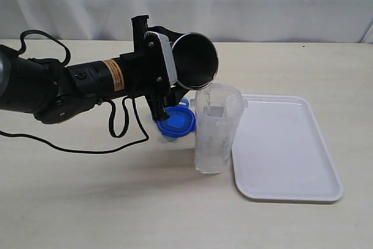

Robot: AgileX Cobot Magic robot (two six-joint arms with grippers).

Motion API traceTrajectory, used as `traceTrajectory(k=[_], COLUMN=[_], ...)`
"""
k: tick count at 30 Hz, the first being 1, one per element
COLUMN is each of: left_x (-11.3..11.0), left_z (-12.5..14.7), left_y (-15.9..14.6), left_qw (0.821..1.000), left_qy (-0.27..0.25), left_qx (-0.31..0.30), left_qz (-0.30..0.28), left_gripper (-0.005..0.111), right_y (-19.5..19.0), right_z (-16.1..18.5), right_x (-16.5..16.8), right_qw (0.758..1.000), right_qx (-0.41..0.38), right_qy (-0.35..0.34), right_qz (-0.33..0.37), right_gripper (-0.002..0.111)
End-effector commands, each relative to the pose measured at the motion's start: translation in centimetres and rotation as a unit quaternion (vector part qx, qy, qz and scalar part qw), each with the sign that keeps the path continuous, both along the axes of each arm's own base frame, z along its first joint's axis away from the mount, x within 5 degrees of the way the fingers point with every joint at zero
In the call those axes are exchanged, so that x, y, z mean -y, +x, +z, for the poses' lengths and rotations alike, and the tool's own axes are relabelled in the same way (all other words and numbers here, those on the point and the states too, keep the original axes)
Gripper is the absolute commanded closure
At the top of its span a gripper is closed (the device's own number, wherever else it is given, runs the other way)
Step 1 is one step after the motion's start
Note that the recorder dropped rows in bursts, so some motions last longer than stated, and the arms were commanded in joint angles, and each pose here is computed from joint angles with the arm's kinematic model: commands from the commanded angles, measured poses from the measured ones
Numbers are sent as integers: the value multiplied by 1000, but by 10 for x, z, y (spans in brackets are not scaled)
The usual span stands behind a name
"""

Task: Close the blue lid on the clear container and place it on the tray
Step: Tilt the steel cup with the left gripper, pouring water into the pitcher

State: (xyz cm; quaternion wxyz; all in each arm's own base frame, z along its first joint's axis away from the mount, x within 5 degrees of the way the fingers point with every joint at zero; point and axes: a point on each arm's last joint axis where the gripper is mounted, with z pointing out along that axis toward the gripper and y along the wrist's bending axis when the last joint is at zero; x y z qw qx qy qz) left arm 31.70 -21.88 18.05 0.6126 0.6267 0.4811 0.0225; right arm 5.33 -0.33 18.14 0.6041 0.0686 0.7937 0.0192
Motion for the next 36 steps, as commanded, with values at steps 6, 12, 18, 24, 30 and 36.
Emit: traceTrajectory(k=[6,12,18,24,30,36], left_x=[2,2,2,3,3,3], left_z=[18,18,18,19,20,20], left_y=[2,2,2,2,2,2], left_qw=[999,998,996,996,998,998], left_qy=[-36,-66,-86,-84,-58,-54], left_qx=[33,-3,-31,-14,21,27], left_qz=[-3,7,15,8,-2,-3], left_gripper=[107,107,107,107,107,107], right_y=[0,0,0,0,0,0], right_z=[0,0,0,0,0,0], right_x=[0,0,0,0,0,0], right_qw=[1000,1000,1000,1000,1000,1000], right_qx=[4,4,4,4,4,4], right_qy=[1,1,1,1,1,1], right_qz=[-1,-1,-1,-1,-1,-1], right_gripper=[104,104,104,104,104,104])
